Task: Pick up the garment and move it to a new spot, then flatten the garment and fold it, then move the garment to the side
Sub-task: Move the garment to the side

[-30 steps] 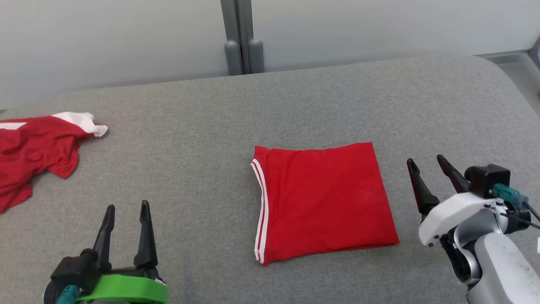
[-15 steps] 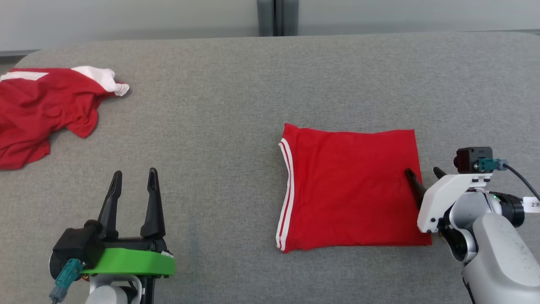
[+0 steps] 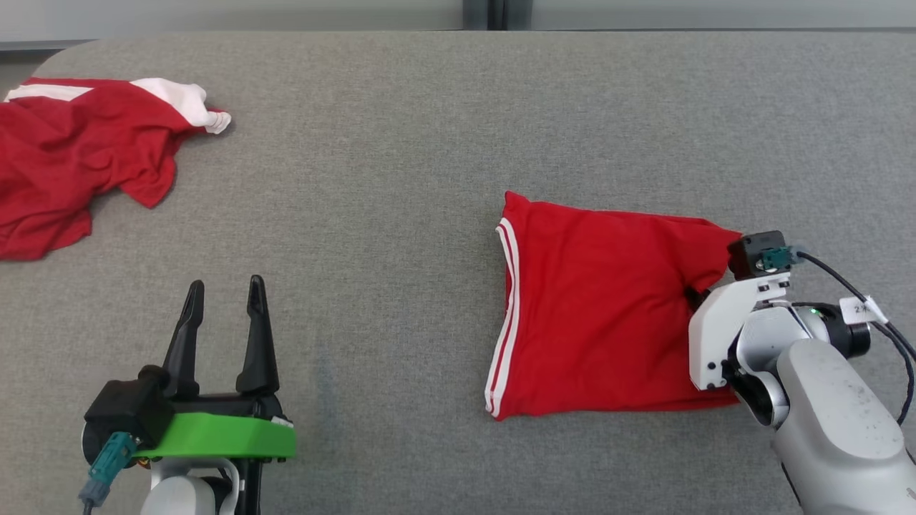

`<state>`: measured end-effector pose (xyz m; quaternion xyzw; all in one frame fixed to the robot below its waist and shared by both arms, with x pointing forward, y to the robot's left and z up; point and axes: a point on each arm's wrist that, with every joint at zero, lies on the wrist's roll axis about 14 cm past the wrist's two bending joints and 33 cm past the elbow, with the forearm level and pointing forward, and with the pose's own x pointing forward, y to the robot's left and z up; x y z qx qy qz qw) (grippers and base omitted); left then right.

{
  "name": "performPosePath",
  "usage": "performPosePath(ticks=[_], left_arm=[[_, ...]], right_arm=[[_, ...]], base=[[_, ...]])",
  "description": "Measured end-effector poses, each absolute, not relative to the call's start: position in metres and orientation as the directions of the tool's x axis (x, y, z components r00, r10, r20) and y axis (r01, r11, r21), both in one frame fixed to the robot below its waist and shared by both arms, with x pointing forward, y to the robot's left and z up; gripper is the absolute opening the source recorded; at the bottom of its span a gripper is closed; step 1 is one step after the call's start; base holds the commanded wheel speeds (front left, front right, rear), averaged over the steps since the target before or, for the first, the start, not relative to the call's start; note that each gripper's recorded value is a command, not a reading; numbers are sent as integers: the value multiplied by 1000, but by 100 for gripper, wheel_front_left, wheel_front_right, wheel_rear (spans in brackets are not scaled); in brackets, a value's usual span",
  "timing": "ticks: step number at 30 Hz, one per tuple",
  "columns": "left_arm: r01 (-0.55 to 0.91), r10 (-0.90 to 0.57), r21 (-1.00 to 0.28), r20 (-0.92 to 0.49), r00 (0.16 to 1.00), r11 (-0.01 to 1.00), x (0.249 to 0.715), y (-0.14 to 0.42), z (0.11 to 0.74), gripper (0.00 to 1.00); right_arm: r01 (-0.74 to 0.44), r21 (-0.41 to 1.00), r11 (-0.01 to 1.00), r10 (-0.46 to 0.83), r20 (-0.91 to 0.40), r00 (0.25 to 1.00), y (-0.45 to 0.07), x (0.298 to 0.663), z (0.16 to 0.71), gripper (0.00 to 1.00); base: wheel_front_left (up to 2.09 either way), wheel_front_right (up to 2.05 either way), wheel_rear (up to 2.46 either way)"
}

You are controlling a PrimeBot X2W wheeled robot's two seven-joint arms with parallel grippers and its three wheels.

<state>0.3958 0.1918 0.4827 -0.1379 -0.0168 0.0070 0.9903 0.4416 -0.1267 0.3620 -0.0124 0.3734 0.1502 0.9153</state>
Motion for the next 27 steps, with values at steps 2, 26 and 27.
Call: performPosePath(ticks=[2,26,27], left_arm=[[2,9,-275,38,999,961,401,189,484,100],[351,-320,-260,154,935,899,501,74,479,100],[359,-330,-262,151,932,896,503,71,476,100]], right_arm=[[-334,48,941,273,-692,668,-125,444,366,0],[-211,-544,812,-213,-613,761,-370,494,430,0],[-204,-563,801,-229,-603,764,-378,495,432,0]], base=[[0,0,0],[0,0,0],[0,0,0]])
